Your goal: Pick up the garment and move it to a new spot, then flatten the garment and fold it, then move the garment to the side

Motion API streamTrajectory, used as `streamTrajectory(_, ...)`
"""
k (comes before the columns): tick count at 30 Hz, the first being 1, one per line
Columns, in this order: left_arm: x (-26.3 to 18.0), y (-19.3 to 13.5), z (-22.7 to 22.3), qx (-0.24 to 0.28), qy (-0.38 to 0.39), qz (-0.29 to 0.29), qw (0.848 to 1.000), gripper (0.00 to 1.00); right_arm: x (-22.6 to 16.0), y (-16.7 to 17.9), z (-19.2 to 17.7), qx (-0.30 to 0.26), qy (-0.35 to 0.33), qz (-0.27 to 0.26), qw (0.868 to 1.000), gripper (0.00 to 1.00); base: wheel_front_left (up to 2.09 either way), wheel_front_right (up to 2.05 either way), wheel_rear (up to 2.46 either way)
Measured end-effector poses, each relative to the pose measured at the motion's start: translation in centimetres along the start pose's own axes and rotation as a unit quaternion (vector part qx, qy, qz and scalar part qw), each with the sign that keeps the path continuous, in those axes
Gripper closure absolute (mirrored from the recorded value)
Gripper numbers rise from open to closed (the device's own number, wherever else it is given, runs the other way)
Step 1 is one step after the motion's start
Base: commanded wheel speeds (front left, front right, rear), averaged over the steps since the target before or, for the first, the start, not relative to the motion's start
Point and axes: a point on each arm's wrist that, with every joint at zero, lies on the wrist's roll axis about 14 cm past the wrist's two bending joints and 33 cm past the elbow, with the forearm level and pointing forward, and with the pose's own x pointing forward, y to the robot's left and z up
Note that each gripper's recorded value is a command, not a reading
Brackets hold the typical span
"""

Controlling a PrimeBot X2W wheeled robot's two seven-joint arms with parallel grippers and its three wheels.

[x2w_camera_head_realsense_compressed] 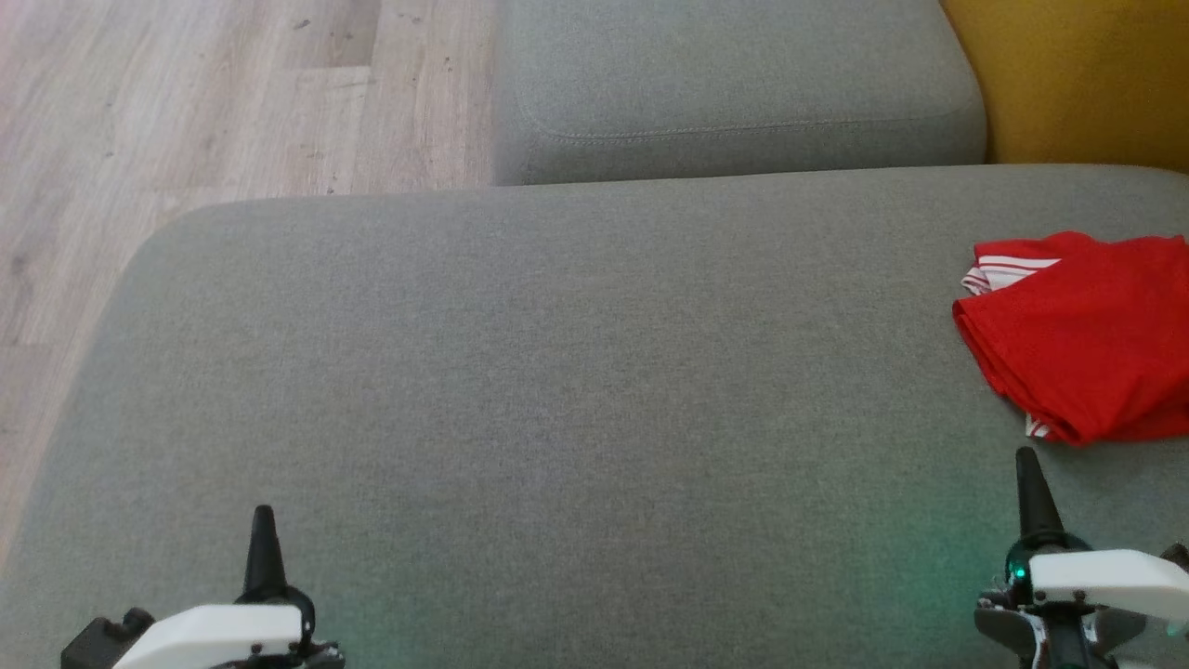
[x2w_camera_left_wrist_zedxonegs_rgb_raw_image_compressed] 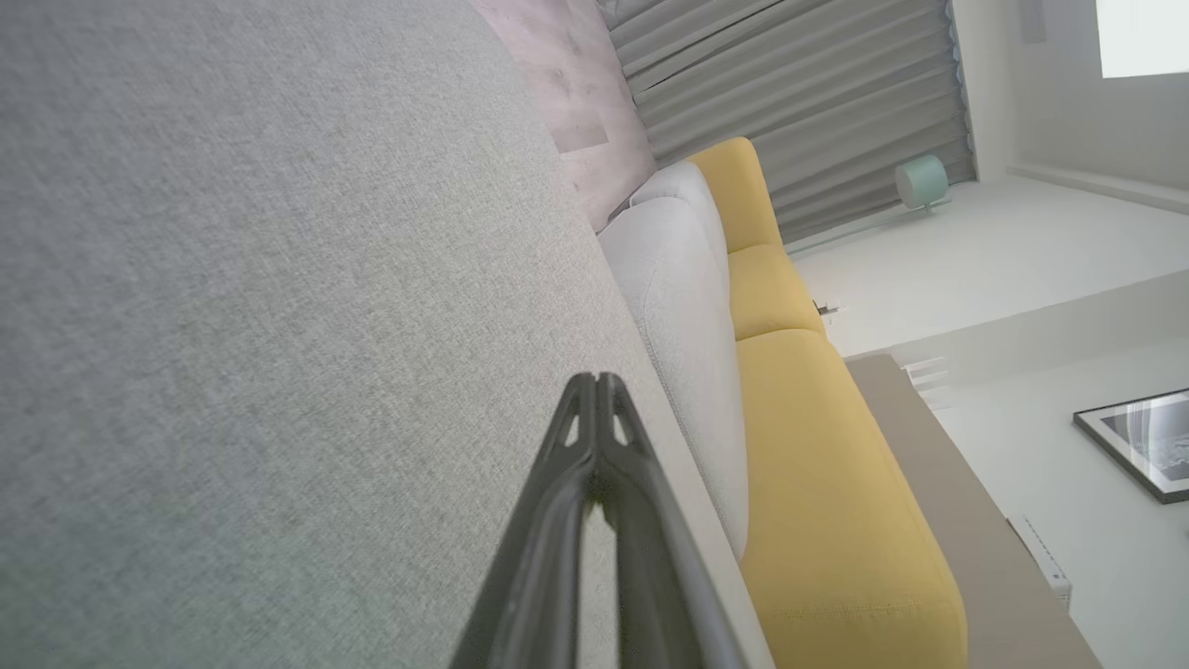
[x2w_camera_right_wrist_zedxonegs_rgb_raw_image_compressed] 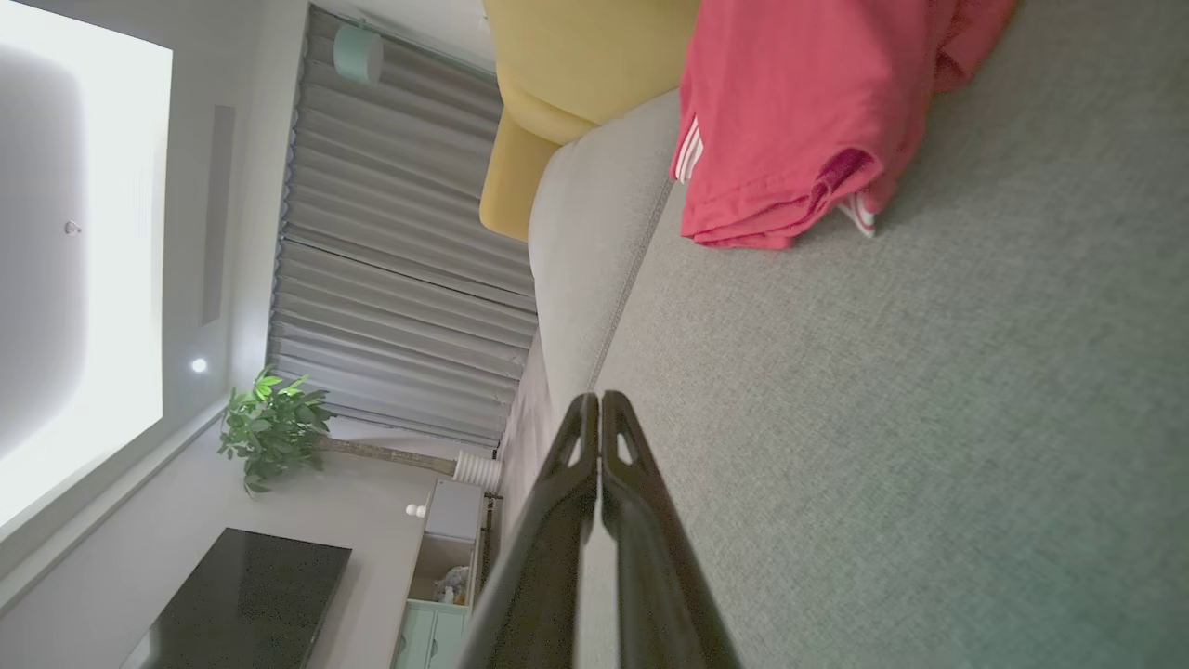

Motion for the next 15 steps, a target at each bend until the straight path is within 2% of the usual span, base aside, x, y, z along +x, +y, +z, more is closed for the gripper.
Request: streamTrajectory(15, 1.3, -0.9, 0.7, -0.085, -0.001, -0.016, 0.996, 1.00, 1.0, 0.8, 0.8, 0.086, -0.005, 0.012, 0.996, 1.00, 0.00, 0.00, 0.00)
